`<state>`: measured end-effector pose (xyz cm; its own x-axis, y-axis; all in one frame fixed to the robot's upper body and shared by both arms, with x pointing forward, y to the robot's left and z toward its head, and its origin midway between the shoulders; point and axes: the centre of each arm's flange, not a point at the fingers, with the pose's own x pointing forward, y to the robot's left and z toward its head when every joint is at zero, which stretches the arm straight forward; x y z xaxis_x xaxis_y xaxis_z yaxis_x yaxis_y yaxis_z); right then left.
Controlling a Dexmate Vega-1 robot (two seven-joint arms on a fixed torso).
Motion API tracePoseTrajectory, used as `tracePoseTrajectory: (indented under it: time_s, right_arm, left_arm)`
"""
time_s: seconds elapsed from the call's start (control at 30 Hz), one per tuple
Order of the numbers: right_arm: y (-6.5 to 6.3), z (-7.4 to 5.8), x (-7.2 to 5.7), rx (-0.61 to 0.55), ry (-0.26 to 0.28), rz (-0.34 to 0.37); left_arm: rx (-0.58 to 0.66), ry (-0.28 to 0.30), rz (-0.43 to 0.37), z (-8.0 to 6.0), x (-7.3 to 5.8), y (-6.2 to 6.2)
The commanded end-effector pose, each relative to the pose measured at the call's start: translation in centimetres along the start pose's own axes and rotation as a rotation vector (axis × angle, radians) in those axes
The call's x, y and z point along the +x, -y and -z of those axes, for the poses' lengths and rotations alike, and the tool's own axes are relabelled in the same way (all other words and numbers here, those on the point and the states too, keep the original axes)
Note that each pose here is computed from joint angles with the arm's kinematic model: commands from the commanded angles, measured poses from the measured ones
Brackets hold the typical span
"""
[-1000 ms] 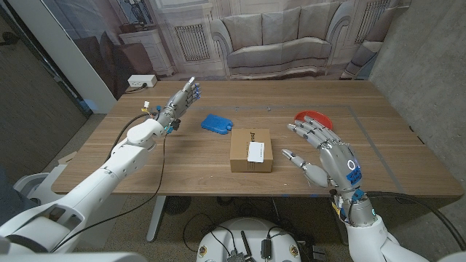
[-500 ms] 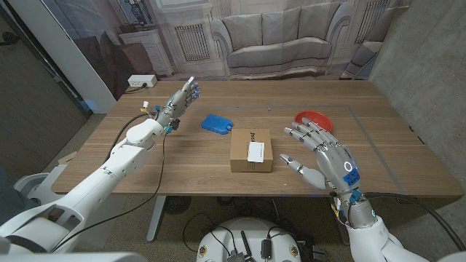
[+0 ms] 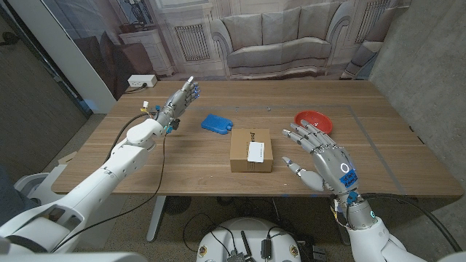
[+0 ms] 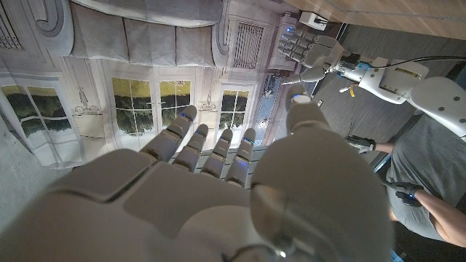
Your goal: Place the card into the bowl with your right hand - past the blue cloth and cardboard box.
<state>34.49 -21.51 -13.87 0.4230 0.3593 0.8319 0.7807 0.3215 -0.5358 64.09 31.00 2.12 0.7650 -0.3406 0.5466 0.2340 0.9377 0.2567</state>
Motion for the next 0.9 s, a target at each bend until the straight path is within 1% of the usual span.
tracePoseTrajectory:
  time_s: [0.03, 0.33, 0.47, 0.67, 0.9]
  right_arm:
    - [-0.5, -0.3, -0.3, -0.028, 0.005, -0.032]
    - [-1.0, -0.4, -0.4, -0.026, 0.017, -0.06]
    - [-1.0, -0.2, -0.5, -0.024, 0.011, -0.07]
    - [-1.3, 0.1, -0.9, -0.014, -0.005, -0.093]
    - [-1.7, 0.3, -0.9, -0.018, -0.009, -0.099]
  left_arm:
    - [-0.01, 0.007, -0.003, -0.2, 0.5, 0.1]
    - [-0.006, 0.008, -0.002, -0.3, 0.8, 0.0]
    - [-0.004, 0.007, -0.002, -0.4, 0.9, 0.1]
    - [-0.005, 0.001, -0.005, -0.4, 0.9, 0.1]
    - [-0.006, -0.002, -0.007, -0.4, 0.9, 0.2]
